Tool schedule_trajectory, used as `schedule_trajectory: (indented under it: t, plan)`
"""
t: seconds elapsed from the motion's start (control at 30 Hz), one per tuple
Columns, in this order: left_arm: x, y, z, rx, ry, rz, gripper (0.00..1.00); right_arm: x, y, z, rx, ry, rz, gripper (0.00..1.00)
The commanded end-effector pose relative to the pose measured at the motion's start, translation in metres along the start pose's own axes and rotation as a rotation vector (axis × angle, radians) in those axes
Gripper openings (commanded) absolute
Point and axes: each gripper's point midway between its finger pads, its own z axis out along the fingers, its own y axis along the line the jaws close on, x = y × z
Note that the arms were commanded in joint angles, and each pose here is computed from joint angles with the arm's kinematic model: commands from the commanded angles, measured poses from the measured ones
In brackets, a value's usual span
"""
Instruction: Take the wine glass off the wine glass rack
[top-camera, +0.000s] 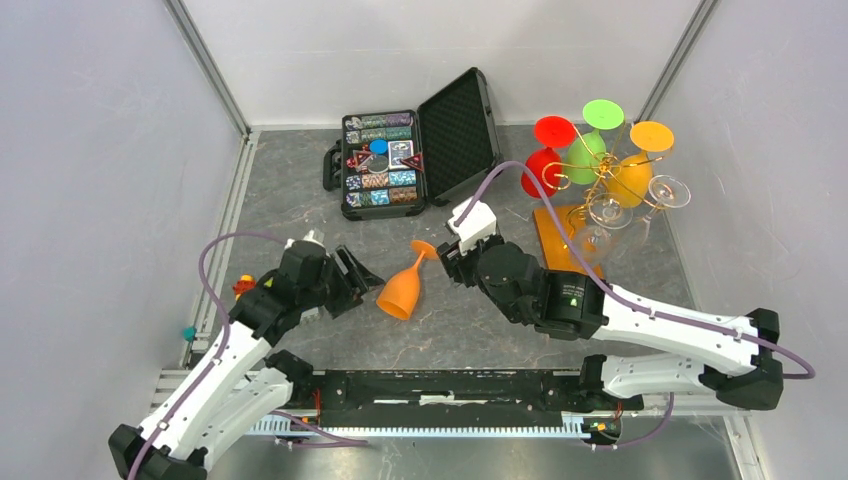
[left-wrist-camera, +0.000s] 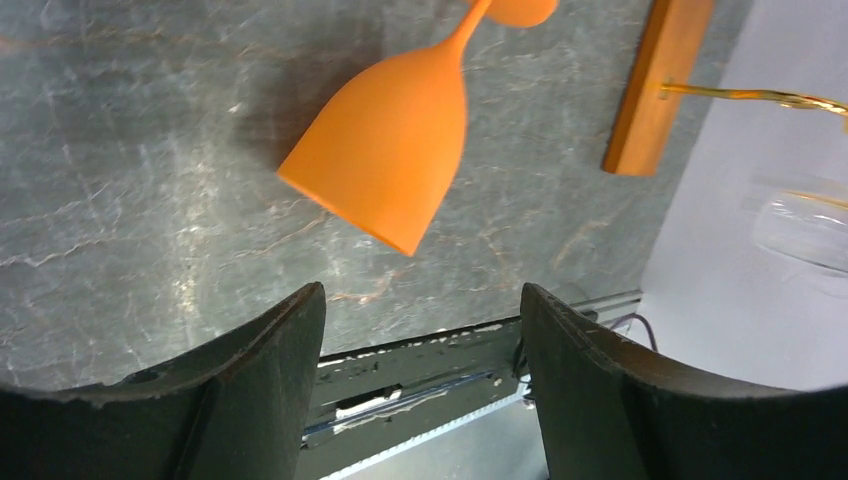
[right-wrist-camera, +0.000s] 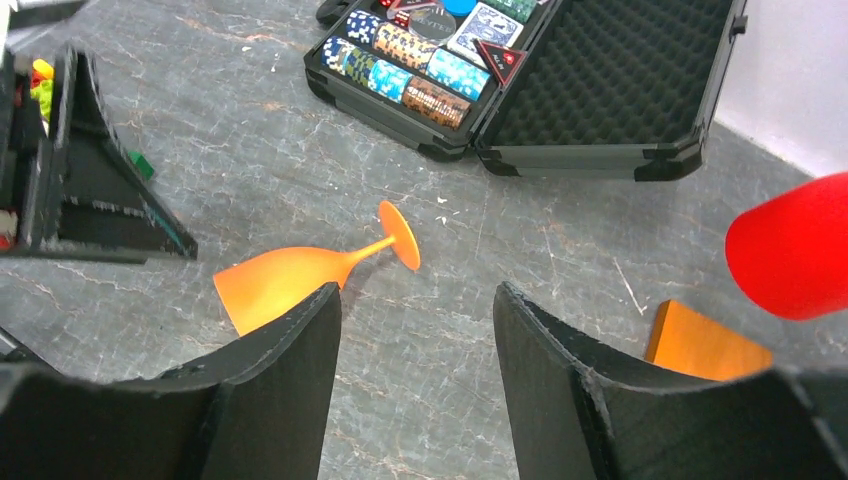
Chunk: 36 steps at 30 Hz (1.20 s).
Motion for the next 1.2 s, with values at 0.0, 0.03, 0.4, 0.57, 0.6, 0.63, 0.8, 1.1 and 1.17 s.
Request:
schedule_trajectory:
  t: [0.0,0.03,0.4,0.57,0.6,0.63,0.8,1.1,1.17]
  plan:
    - [0.006,0.016,0.016,-0.044,-0.032,-0.077,0.75,-0.010,-0.007,-0.003,0.027,-0.026,0.138,0.63]
    - [0.008,0.017,0.020,-0.046,-0.032,-0.079,0.75,-0.009,-0.007,-0.003,0.022,-0.029,0.147,0.63]
    - [0.018,0.011,0.070,0.025,-0.018,-0.235,0.79,-0.012,-0.014,-0.013,0.013,-0.067,0.204,0.62]
    - [0.029,0.010,0.078,0.045,0.012,-0.345,0.79,-0.012,-0.021,-0.016,0.037,-0.082,0.218,0.62]
    - [0.029,0.011,0.079,0.043,0.006,-0.359,0.80,-0.011,-0.022,-0.017,0.039,-0.083,0.220,0.62]
    - [0.027,0.010,0.080,0.046,-0.003,-0.377,0.80,-0.011,-0.023,-0.018,0.043,-0.084,0.223,0.62]
    - [0.027,0.003,0.082,0.090,0.001,-0.484,0.81,-0.008,-0.028,-0.021,0.056,-0.093,0.239,0.62]
    - [0.034,0.015,0.059,-0.116,0.030,-0.354,0.96,-0.001,-0.030,-0.022,0.064,-0.078,0.247,0.62]
    - [0.038,0.012,0.056,-0.093,0.051,-0.365,1.00,0.003,-0.025,-0.020,0.049,-0.061,0.246,0.63]
